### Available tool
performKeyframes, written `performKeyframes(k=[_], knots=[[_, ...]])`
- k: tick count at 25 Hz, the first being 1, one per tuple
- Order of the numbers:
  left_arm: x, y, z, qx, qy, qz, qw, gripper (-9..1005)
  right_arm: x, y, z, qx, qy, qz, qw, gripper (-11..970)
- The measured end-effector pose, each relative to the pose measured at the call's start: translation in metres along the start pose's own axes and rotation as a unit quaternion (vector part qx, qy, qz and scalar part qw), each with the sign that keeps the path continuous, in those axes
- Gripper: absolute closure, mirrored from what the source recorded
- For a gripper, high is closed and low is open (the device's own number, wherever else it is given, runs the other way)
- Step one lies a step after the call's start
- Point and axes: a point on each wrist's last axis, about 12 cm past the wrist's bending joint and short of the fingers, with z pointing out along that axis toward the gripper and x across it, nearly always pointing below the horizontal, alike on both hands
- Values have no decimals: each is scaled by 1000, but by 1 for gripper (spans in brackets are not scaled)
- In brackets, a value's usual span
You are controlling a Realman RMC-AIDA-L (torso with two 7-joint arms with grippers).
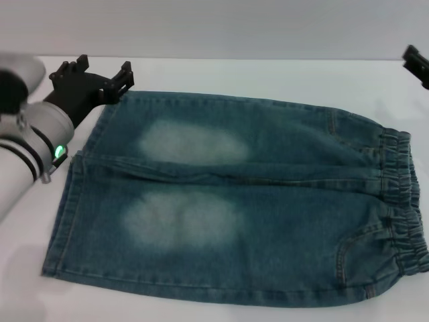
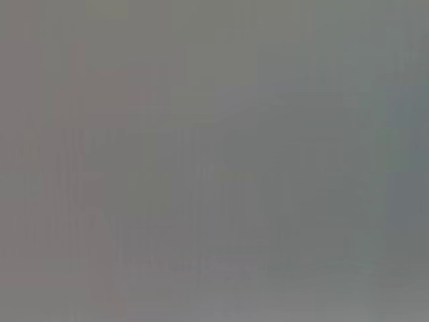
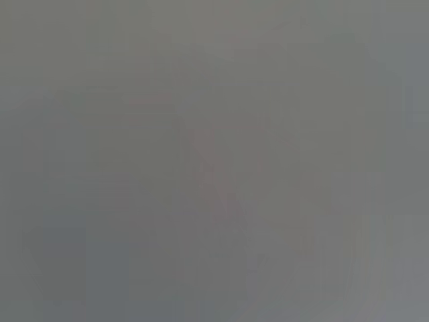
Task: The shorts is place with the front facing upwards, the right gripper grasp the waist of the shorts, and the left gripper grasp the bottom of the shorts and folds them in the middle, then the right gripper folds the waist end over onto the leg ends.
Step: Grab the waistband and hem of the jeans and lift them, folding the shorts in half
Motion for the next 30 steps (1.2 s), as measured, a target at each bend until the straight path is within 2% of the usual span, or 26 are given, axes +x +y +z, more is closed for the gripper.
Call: performKeyframes(k=[1,2,3,4,6,7,11,13,15,16,19,20,24,30], knots=[[-24,4,6,3,66,-26,997,187,-9,6,1,1,12,2,1000,143],[-24,4,6,3,66,-26,997,187,-13,9,0,2,24,1,1000,143],[-31,5,6,3,84,-32,996,187,-30,21,-5,2,39,6,999,143],[-31,5,6,3,84,-32,996,187,-30,21,-5,2,39,6,999,144],[-37,7,5,4,104,-37,994,187,-45,29,-12,10,63,14,998,145],[-54,15,1,8,145,-42,988,187,-52,32,-15,15,75,18,997,145],[-62,19,-2,14,173,-46,984,187,-68,39,-26,26,144,17,989,146],[-74,26,-11,23,226,-38,973,188,-76,42,-35,29,183,14,983,146],[-76,27,-14,24,232,-31,972,188,-77,42,-38,30,193,16,981,146],[-77,29,-21,22,242,4,970,188,-79,41,-40,31,200,17,979,146],[-76,30,-26,21,248,23,968,190,-80,36,-47,40,226,25,973,147],[-75,29,-32,27,274,32,961,191,-81,29,-52,50,241,36,969,147],[-72,33,-38,32,317,25,948,194,-81,17,-59,65,257,55,963,147],[-71,34,-48,31,331,23,943,199,-81,-1,-71,85,276,89,953,147]])
